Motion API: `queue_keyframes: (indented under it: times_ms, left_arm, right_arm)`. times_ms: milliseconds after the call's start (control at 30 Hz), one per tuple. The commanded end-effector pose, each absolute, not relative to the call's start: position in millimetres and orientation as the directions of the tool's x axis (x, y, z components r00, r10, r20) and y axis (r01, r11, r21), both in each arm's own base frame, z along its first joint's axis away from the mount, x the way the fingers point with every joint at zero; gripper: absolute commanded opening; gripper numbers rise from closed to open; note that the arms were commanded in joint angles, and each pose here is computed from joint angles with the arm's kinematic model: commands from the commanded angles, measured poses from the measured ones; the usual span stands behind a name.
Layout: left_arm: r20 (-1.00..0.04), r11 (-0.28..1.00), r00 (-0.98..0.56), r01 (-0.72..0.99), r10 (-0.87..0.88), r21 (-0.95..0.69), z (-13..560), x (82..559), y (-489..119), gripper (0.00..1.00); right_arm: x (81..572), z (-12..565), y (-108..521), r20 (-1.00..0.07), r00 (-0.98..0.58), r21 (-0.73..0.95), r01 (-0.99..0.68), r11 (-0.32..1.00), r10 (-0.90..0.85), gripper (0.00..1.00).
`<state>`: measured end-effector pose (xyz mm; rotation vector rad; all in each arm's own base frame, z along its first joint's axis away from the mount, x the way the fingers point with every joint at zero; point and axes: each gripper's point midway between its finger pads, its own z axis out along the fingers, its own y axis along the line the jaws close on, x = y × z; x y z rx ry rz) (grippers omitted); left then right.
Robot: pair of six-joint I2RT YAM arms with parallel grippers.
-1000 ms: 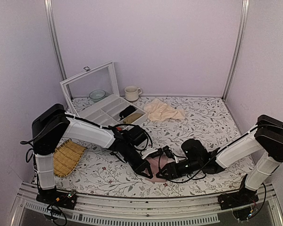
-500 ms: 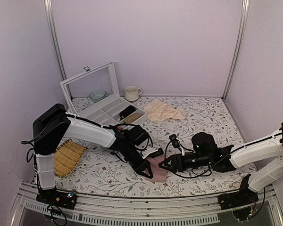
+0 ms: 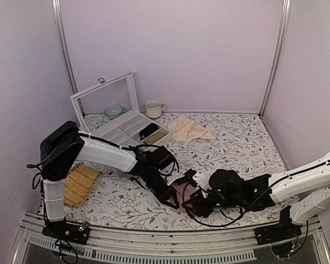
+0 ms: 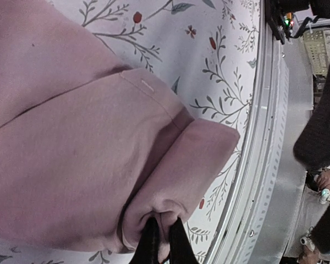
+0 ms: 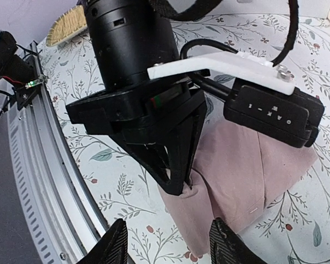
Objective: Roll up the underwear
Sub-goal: Roll the underwear at the center of the board.
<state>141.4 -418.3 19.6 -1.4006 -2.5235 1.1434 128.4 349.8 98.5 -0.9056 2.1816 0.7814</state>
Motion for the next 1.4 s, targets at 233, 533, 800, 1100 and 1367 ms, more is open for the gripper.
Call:
queue_keyframes:
  times_ms: [233,533,800,1100,1367]
  left_arm:
    - [-0.113,0.439,-0.594,0.697,0.797,-0.568,-29,124,-386,0.00]
    - [-0.107,0.443,-0.599,0.689,0.794,-0.574,-31,125,-386,0.00]
    - [-0.103,0.444,-0.600,0.686,0.793,-0.576,-31,125,-385,0.00]
    - [-0.102,0.443,-0.600,0.685,0.793,-0.579,-31,124,-385,0.00]
    - [-0.102,0.440,-0.599,0.684,0.794,-0.582,-31,124,-384,0.00]
  right_arm:
    - [117,54,364,-0.719,-0.329,-0.077,-0.838,0.541,-0.612,0.49]
    - [114,33,357,-0.683,-0.336,-0.086,-0.845,0.527,-0.649,0.47]
    - [110,14,350,-0.649,-0.346,-0.091,-0.849,0.521,-0.678,0.43]
    - [106,-7,346,-0.604,-0.355,-0.096,-0.857,0.507,-0.714,0.38]
    - [106,-13,346,-0.588,-0.387,-0.080,-0.846,0.528,-0.710,0.40]
